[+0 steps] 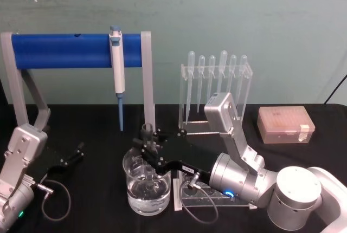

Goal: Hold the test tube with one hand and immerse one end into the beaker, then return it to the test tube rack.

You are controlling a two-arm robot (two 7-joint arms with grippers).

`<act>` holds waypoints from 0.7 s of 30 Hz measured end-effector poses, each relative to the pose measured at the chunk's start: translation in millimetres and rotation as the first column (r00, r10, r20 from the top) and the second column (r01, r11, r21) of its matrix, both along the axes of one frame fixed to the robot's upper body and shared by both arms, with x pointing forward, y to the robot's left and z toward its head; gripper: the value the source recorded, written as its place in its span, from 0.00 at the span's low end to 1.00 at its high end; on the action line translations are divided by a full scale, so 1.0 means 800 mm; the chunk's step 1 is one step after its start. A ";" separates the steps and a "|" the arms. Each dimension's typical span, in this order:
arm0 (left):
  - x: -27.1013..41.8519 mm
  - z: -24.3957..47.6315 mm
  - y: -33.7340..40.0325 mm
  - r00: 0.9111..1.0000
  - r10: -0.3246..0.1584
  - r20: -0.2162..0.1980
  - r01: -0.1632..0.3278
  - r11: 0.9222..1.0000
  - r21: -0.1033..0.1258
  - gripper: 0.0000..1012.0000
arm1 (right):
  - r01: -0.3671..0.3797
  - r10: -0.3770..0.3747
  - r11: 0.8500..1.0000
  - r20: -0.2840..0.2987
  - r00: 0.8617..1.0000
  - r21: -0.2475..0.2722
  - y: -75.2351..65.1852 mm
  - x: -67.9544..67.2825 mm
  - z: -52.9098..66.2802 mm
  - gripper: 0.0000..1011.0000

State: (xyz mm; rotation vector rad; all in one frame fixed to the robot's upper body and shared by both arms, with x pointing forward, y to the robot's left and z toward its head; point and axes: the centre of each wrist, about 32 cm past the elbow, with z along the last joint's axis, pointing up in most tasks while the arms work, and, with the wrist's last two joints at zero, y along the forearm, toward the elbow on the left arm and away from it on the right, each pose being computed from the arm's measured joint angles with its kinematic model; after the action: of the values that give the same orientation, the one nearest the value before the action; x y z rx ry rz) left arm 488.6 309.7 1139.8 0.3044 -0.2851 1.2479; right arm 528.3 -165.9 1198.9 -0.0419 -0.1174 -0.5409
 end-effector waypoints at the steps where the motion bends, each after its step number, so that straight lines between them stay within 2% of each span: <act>1: 0.0000 0.0000 0.0000 1.000 0.000 0.000 0.000 1.000 0.000 0.99 | 0.000 0.000 1.000 0.000 1.000 0.000 0.000 0.000 0.000 0.23; 21: 0.0000 0.0000 0.0000 1.000 0.000 0.000 0.000 1.000 0.000 0.99 | 0.007 -0.007 1.000 -0.006 1.000 0.000 -0.001 -0.001 0.000 0.23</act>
State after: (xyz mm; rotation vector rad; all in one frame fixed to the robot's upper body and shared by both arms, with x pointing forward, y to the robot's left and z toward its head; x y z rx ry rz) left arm 488.6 309.7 1139.8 0.3044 -0.2851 1.2480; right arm 527.8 -166.5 1198.7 -0.0437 -0.1117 -0.5480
